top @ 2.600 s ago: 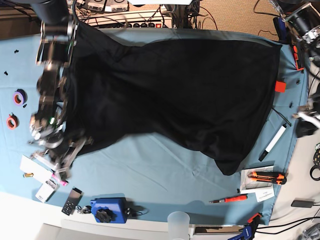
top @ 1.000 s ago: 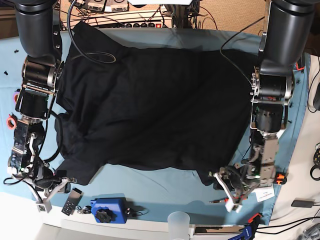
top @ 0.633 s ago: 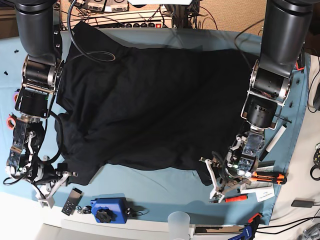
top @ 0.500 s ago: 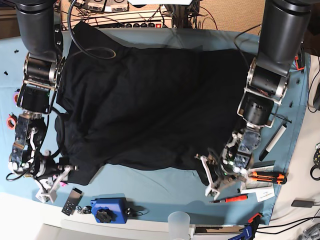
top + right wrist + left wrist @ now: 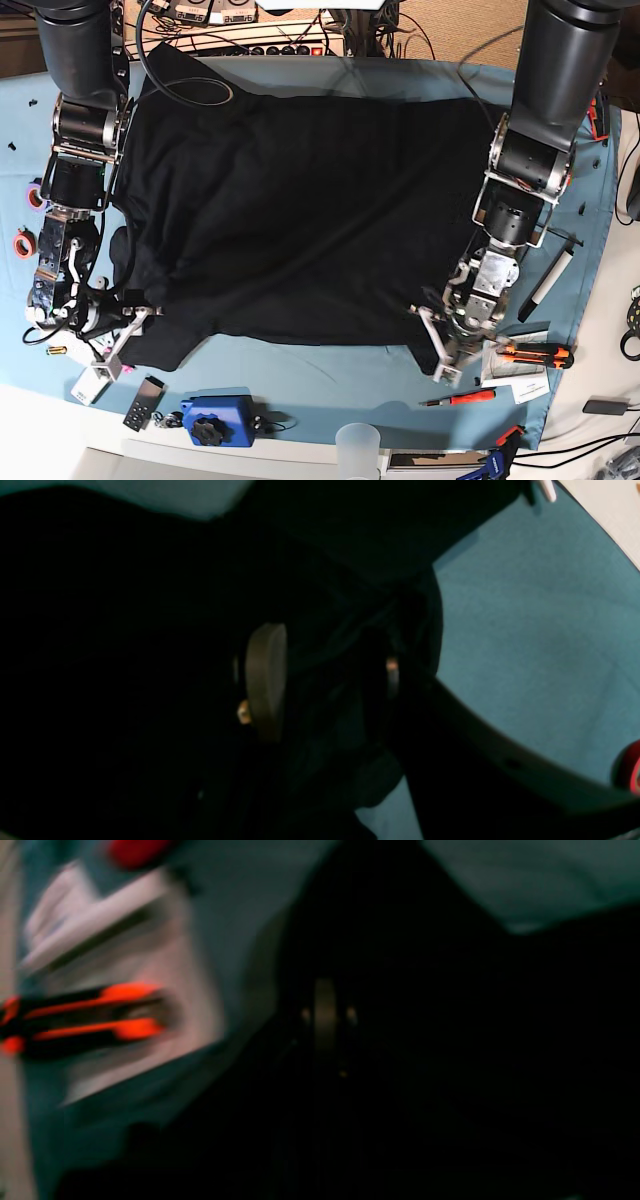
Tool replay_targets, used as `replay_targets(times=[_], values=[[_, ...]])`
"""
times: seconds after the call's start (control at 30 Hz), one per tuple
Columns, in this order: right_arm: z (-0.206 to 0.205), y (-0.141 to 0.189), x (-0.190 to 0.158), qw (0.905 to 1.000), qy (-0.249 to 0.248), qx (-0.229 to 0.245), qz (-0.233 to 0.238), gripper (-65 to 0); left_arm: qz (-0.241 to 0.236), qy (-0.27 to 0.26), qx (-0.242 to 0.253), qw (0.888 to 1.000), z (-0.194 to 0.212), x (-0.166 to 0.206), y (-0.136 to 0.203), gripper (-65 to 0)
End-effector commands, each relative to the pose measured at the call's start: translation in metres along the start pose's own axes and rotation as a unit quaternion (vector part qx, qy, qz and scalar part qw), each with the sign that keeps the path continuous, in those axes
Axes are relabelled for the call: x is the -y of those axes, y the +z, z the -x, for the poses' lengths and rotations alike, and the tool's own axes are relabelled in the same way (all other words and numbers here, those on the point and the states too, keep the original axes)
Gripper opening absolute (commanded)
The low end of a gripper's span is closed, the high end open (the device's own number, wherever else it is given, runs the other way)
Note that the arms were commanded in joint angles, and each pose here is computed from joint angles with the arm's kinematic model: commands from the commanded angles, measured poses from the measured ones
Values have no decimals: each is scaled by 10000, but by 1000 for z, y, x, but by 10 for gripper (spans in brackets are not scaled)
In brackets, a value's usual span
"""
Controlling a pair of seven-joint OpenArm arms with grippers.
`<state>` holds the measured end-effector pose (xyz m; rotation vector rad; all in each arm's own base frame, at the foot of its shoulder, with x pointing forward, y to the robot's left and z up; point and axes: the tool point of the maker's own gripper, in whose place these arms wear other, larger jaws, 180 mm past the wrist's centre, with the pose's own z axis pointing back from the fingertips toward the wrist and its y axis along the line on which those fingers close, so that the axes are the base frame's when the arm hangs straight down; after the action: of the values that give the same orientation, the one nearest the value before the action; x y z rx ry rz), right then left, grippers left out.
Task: Layout the t-shirt on the table in an organized manner, then fold the t-shirt properly
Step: 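Grasp the shirt hem corners with both grippers and pull them apart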
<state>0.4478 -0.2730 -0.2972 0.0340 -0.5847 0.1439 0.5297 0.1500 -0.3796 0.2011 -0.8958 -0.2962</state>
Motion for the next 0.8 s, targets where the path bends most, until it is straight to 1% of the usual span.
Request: replay_targets(times=[0.0, 0.1, 0.17, 0.23, 0.27, 0.33, 0.43, 0.47, 0.53, 0.6, 0.67, 0.77], values=[[-23, 13, 6, 9994, 24, 347, 69, -407, -240, 81, 476, 9985, -46, -23, 5, -650], [-21, 12, 7, 9994, 29, 329, 86, -407, -565, 468, 520, 9960, -49, -49, 7, -650], [-20, 12, 8, 9994, 43, 309, 132, -407, -831, 805, 574, 9916, -47, -71, 9, -650], [-21, 12, 8, 9993, 44, 347, 132, -407, -906, 1105, 626, 9878, -45, -87, 11, -650], [-23, 12, 8, 9991, 41, 398, 128, -407, -771, 1206, 636, 9877, -43, -89, 11, -650], [-28, 13, 8, 9984, 43, 544, 125, -407, -297, 1249, 636, 9897, -42, -84, 10, -650], [-35, 14, 5, 9973, 11, 728, 33, -407, 537, 1018, 472, 9922, -36, -64, 12, -650], [-37, 14, 2, 9971, -24, 765, -51, -407, 768, 963, 399, 9916, -34, -58, 14, -641], [-37, 15, -2, 9965, -134, 803, -215, -407, 1124, 995, 183, 9885, -31, -47, 18, -597], [-35, 18, -2, 9956, -304, 803, -372, -407, 1353, 1134, -106, 9842, -26, -40, 23, -595], [-35, 24, -2, 9927, -470, 902, -653, -407, 1510, 1282, -257, 9799, -25, -36, 31, -596], [-35, 38, -2, 9819, -784, 1190, -1247, -408, 1626, 1460, -262, 9755, -21, -35, 46, -609]])
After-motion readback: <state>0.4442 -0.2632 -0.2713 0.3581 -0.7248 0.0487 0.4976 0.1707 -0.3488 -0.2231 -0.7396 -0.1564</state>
